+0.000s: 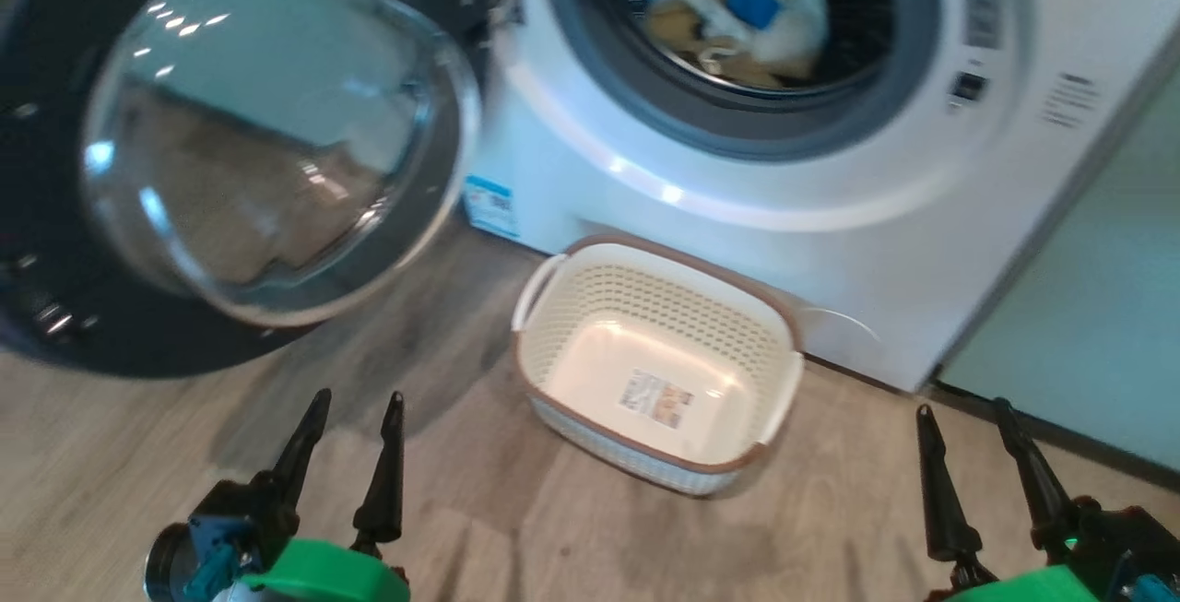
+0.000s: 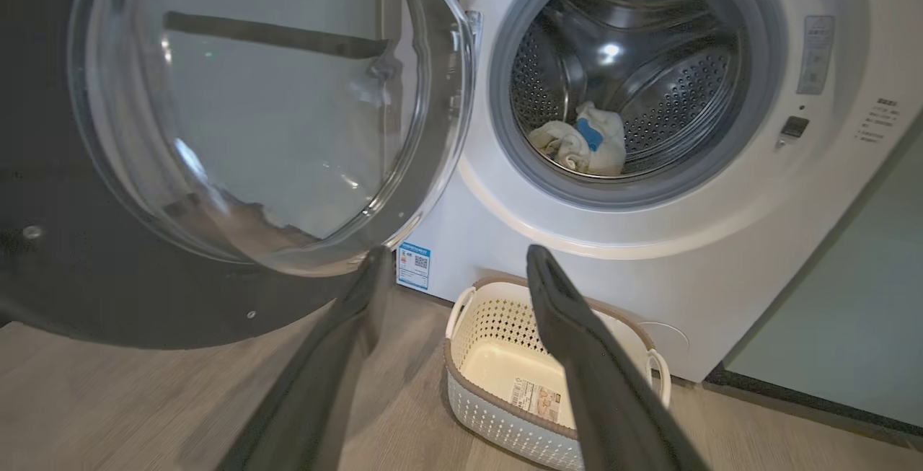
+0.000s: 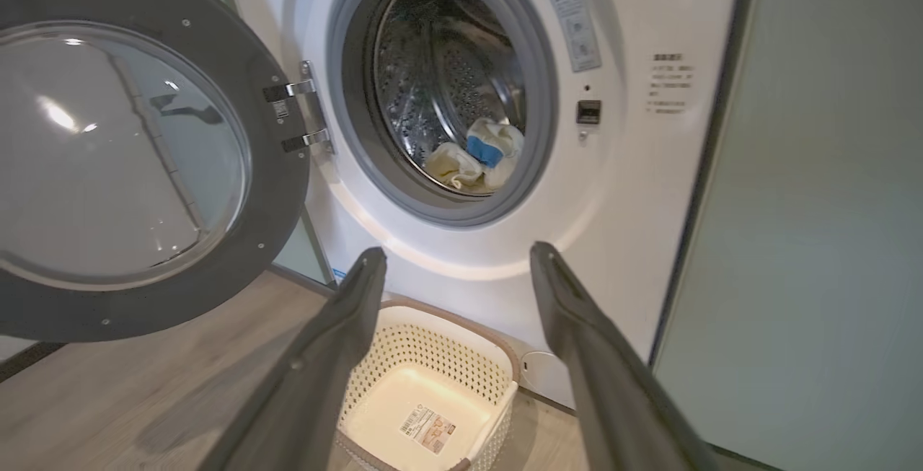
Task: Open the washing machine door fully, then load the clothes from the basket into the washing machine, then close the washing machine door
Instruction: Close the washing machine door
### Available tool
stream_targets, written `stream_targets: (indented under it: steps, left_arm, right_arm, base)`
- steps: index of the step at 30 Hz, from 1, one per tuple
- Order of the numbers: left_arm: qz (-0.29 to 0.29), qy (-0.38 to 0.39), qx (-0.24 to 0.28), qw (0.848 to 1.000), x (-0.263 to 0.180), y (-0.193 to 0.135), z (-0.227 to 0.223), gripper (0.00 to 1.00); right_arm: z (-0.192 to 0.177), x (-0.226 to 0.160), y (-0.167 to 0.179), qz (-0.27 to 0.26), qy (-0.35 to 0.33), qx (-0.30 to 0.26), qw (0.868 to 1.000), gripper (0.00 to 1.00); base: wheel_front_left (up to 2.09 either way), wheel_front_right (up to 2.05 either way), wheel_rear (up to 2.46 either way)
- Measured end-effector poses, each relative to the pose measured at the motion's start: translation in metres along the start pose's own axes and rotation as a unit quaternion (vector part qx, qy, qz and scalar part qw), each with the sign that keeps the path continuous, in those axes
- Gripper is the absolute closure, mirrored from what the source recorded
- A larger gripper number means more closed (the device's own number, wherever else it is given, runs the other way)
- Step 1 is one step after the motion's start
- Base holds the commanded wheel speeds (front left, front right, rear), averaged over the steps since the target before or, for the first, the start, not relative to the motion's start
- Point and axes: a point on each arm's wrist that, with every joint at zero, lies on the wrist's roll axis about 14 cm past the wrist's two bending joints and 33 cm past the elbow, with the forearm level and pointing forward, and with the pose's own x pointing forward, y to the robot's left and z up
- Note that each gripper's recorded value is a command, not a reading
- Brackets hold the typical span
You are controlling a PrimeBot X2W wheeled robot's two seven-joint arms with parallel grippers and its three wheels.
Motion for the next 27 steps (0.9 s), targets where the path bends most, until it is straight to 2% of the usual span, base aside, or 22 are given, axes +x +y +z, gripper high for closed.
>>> stream_targets:
  steps: [11, 21, 22, 23, 24, 27]
  left_arm:
    - [0.086, -0.02, 0.005, 0.996, -0.036, 0.049, 0.015, 0.0]
    - [0.089, -0.019, 0.007, 0.996, -0.04, 0.05, 0.014, 0.0]
    - [0.088, -0.019, 0.007, 0.996, -0.039, 0.049, 0.014, 0.49]
    - [0.086, -0.018, 0.006, 0.996, -0.038, 0.048, 0.014, 0.77]
    - [0.085, -0.018, 0.006, 0.996, -0.037, 0.048, 0.013, 1.0]
    - [0.083, -0.017, 0.005, 0.996, -0.036, 0.046, 0.013, 1.0]
  right_arm:
    - [-0.007, 0.024, 0.052, 0.089, 0.007, 0.009, 0.996, 0.0]
    - [-0.008, 0.022, 0.055, 0.092, 0.01, 0.009, 0.996, 0.0]
    - [-0.008, 0.022, 0.054, 0.091, 0.011, 0.009, 0.996, 0.0]
    - [-0.008, 0.022, 0.053, 0.089, 0.011, 0.009, 0.996, 0.0]
    - [-0.009, 0.021, 0.052, 0.088, 0.011, 0.009, 0.996, 0.0]
    - [-0.009, 0.021, 0.05, 0.085, 0.011, 0.009, 0.996, 0.0]
  base:
    - [0.0, 0.0, 0.0]
    - [0.0, 0.0, 0.0]
    - [0.0, 0.0, 0.0]
    - [0.0, 0.0, 0.0]
    - [0.0, 0.0, 0.0]
    - [0.0, 0.0, 0.0]
